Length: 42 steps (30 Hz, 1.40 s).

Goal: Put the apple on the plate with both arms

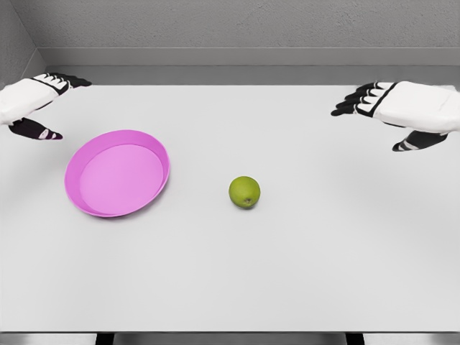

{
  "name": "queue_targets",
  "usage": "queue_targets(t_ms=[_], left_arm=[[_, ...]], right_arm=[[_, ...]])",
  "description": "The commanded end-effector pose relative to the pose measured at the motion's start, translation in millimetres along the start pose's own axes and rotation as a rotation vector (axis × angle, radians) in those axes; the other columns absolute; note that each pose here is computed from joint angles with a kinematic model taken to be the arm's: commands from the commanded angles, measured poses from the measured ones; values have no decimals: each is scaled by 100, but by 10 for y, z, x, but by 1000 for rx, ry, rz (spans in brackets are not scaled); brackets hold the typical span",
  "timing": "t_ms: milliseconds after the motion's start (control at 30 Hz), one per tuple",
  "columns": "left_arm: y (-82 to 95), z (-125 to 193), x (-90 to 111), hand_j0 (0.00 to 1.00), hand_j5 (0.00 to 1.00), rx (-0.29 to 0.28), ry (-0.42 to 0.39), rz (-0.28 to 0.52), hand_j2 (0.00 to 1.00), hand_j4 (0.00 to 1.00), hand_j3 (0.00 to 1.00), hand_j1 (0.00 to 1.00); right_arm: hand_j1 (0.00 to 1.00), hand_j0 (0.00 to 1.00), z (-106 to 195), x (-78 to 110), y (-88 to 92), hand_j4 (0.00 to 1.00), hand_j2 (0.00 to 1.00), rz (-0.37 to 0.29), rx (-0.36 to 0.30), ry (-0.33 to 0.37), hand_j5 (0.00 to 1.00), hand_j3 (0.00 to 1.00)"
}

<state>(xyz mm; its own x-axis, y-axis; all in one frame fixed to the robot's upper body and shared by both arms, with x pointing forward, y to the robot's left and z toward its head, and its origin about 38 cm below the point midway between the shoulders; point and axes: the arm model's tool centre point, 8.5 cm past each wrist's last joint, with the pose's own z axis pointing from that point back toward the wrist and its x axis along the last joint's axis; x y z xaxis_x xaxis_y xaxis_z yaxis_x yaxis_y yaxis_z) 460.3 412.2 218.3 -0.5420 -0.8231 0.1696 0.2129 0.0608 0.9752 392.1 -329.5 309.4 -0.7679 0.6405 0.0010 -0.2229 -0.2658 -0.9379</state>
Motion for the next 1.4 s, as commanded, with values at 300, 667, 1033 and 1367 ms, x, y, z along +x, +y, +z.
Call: queue_targets(t_ms=[300,667,1033,1367], left_arm=[[32,-574,989,100,100,-17,-248,-250,100,100,100,100],[163,-1106,2161,100,100,-178,-534,-531,100,100,100,100],[-263,-1312,2744,100,100,-324,-747,-515,100,100,100,100],[-287,-1450,2809,100,100,-357,-747,-535,100,100,100,100]], right_arm=[[100,100,-3,24,184,100,100,-32,32,-12,100,100],[100,100,-22,64,274,100,100,-45,47,-24,100,100],[100,100,-24,69,278,100,100,-46,48,-25,100,100],[100,100,-26,74,282,100,100,-46,48,-27,100,100]])
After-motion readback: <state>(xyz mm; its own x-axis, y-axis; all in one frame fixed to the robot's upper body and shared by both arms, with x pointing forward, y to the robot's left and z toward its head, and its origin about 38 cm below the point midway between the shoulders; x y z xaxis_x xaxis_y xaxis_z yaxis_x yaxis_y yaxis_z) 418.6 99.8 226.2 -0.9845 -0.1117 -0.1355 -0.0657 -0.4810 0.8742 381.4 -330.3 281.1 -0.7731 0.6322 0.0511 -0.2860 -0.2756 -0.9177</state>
